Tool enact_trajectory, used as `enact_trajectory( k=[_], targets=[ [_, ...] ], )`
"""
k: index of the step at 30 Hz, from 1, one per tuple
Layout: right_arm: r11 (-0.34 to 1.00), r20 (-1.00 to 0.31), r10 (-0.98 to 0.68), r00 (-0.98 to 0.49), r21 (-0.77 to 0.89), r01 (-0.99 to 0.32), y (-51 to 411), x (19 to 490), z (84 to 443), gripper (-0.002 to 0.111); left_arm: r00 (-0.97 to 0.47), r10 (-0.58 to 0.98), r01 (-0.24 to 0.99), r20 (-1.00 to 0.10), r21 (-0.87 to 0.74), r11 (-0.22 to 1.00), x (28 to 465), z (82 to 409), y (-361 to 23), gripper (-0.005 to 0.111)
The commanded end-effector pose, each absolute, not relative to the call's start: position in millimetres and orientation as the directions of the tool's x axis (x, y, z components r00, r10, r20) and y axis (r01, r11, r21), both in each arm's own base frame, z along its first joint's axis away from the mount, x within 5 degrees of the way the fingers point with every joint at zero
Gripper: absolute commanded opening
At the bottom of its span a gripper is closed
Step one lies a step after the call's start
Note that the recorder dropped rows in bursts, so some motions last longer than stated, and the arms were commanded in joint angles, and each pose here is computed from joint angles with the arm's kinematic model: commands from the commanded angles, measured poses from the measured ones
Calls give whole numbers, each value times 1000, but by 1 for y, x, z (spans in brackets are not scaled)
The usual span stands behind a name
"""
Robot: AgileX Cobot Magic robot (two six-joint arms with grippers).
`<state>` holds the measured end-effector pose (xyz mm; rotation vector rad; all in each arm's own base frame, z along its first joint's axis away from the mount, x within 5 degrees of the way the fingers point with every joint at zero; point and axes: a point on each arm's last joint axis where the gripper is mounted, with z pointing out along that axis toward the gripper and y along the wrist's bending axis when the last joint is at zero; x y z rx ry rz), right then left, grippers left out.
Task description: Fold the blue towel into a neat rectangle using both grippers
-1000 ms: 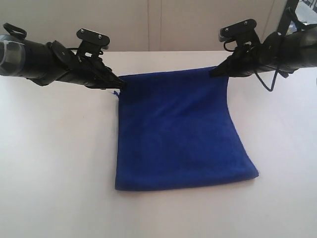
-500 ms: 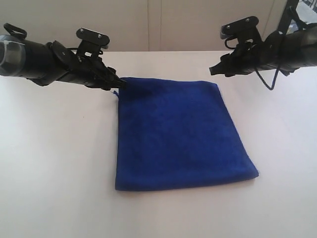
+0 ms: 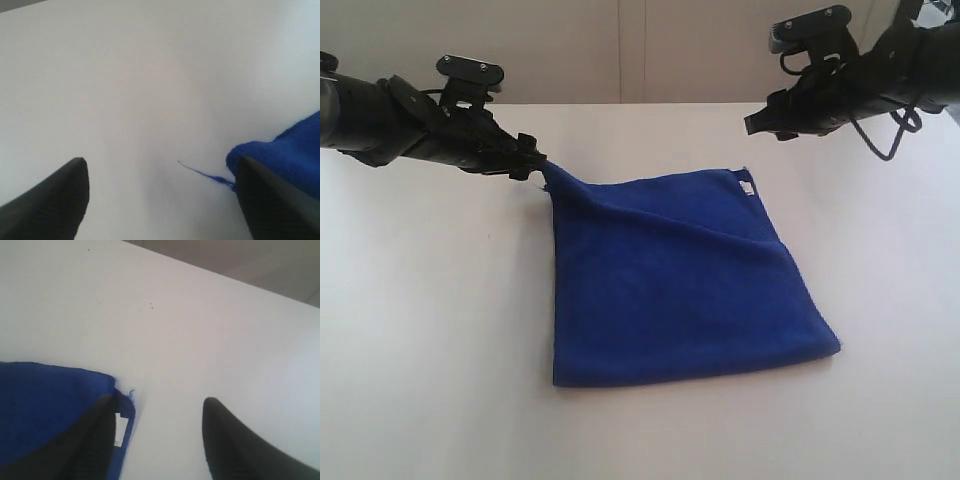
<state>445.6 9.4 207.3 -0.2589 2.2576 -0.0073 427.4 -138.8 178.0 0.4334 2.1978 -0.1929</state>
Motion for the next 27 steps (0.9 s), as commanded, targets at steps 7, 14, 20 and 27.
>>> enact_trajectory(
  k=[7, 14, 20, 27],
  targets=[
    [989, -727, -110, -678, -11, -149, 9, 445, 199, 50, -566, 220, 367, -795, -4, 930, 427, 183, -139, 83],
    [986, -676, -65, -734, 69, -151, 14, 480, 166, 50, -566, 220, 367, -795, -4, 930, 427, 183, -139, 83],
    [979, -638, -17, -770, 146, -143, 19, 494, 147, 50, -568, 221, 369, -793, -5, 929, 427, 183, -139, 83],
    [973, -610, -27, -792, 164, -160, 31, 494, 133, 50, -568, 221, 369, -793, -5, 929, 427, 183, -139, 83]
  ],
)
